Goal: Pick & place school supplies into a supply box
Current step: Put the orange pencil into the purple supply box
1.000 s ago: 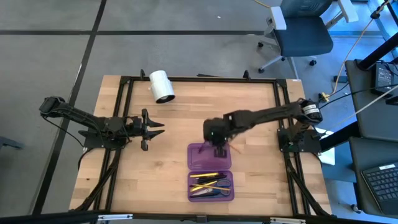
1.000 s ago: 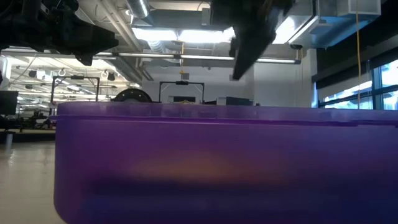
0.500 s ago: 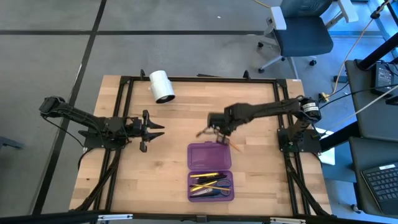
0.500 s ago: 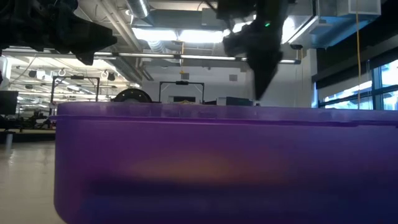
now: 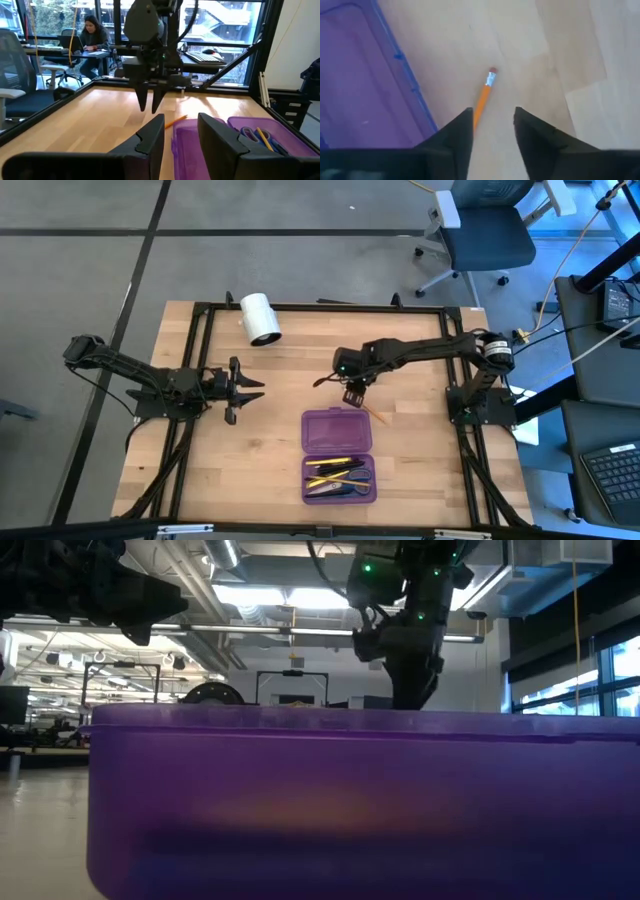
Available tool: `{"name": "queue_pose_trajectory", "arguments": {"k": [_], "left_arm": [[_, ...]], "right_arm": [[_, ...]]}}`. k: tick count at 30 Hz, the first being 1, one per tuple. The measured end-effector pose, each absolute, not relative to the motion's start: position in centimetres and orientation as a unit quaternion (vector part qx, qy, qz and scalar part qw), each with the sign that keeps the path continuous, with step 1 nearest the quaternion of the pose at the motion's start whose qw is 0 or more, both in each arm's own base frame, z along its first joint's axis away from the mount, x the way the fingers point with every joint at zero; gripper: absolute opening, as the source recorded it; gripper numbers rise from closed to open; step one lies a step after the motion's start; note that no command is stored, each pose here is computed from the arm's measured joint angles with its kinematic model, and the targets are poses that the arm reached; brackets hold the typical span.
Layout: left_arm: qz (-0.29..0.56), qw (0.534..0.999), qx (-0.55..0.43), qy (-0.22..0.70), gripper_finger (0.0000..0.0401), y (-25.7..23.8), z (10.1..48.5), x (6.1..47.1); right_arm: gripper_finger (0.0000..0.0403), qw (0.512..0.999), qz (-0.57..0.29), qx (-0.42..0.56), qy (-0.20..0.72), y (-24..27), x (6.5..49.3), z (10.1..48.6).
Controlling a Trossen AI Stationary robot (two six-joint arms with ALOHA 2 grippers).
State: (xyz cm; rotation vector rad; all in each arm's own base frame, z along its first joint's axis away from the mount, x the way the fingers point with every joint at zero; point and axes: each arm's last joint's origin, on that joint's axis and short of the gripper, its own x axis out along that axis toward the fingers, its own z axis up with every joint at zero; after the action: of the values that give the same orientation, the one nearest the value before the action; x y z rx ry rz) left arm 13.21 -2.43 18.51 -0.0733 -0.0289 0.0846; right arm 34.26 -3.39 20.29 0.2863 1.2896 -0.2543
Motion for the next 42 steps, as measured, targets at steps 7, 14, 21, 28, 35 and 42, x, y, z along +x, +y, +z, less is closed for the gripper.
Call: {"name": "queue_pose_trajectory", "arguments": {"k": [7, 14, 21, 28, 35, 42], "left_arm": [[0.043, 0.998, -0.037, -0.014, 0.0112, -2.4, 18.5, 13.2], [0.045, 0.998, -0.036, -0.014, 0.0112, -2.4, 18.5, 13.2], [0.048, 0.998, -0.035, -0.01, 0.0112, -2.4, 18.4, 13.2], [0.054, 0.998, -0.034, -0.007, 0.0112, -2.4, 18.4, 13.2], [0.056, 0.998, -0.034, -0.006, 0.0112, -2.3, 18.4, 13.2], [0.056, 0.998, -0.034, -0.006, 0.0112, -2.3, 18.3, 13.2]], "right_arm": [[0.0235, 0.806, -0.159, 0.147, 0.55, -3.6, 34.7, 19.0], [0.0259, 0.797, -0.183, 0.191, 0.543, -3.4, 34.9, 18.2], [0.0234, 0.78, -0.179, 0.176, 0.573, -3.5, 35.4, 15.9], [0.0204, 0.764, -0.177, 0.163, 0.599, -3.5, 35.7, 13.6], [0.0152, 0.762, -0.172, 0.147, 0.607, -3.6, 35.8, 13.3], [0.0076, 0.764, -0.162, 0.121, 0.612, -3.6, 35.8, 13.2]]}}
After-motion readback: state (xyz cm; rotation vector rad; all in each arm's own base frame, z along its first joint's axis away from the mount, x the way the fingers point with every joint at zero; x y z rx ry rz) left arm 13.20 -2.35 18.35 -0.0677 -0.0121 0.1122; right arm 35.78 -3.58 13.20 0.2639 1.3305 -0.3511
